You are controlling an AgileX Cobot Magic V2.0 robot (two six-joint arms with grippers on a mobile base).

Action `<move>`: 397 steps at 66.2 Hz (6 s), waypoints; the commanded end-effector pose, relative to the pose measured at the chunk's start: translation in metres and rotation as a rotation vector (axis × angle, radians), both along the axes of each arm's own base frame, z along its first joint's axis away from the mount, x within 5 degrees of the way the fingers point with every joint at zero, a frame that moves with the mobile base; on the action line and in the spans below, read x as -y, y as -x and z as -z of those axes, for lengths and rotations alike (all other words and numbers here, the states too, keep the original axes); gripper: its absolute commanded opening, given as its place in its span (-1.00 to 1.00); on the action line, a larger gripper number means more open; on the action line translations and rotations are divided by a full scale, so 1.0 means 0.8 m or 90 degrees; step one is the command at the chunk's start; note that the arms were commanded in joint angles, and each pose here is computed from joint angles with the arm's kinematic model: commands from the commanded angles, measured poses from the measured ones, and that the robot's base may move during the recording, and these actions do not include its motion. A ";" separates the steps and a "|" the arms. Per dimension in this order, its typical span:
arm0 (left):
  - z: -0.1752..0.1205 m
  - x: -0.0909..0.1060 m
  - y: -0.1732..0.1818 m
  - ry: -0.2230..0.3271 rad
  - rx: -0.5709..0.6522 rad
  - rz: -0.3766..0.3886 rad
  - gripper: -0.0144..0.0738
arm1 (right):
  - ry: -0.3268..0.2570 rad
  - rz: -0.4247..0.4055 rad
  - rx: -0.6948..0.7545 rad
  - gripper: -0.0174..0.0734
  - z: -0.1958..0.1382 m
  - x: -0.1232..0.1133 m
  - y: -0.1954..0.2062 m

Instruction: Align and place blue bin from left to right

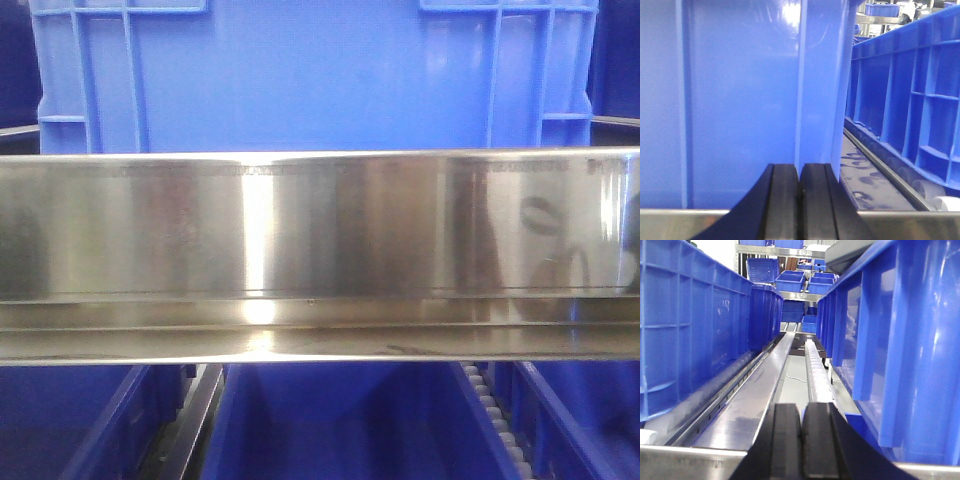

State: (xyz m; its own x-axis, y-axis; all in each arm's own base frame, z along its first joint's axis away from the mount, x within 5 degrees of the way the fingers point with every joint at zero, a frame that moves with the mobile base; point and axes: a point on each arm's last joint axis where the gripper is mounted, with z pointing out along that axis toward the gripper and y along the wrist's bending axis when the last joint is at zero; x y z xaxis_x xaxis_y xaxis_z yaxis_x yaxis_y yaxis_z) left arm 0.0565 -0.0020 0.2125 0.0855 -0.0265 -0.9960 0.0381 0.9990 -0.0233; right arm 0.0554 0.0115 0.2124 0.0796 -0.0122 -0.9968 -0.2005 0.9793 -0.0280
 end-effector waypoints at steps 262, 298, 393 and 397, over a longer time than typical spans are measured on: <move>-0.303 0.129 -0.380 0.045 -0.465 0.066 -0.92 | 0.011 -0.066 -0.488 -0.76 -0.288 -0.169 -0.331; -0.298 0.137 -0.383 0.052 -0.469 0.062 -0.92 | 0.005 -0.084 -0.486 -0.76 -0.289 -0.202 -0.351; -0.296 0.137 -0.382 0.050 -0.481 0.058 -0.92 | 0.047 -0.031 -0.523 0.02 -0.233 -0.217 -0.398; -0.296 0.137 -0.382 0.050 -0.481 0.058 -0.92 | 0.050 -0.028 -0.521 0.02 -0.233 -0.216 -0.398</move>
State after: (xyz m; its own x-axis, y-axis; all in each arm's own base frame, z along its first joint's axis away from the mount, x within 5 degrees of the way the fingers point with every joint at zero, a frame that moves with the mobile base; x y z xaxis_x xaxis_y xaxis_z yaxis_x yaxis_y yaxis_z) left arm 0.3645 -0.1098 0.4456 -0.6321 -0.0681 -0.7719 0.0628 0.9883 -0.1386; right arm 0.3727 0.1866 0.3931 -0.6975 -0.0917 -0.7107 -0.2269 0.9690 0.0977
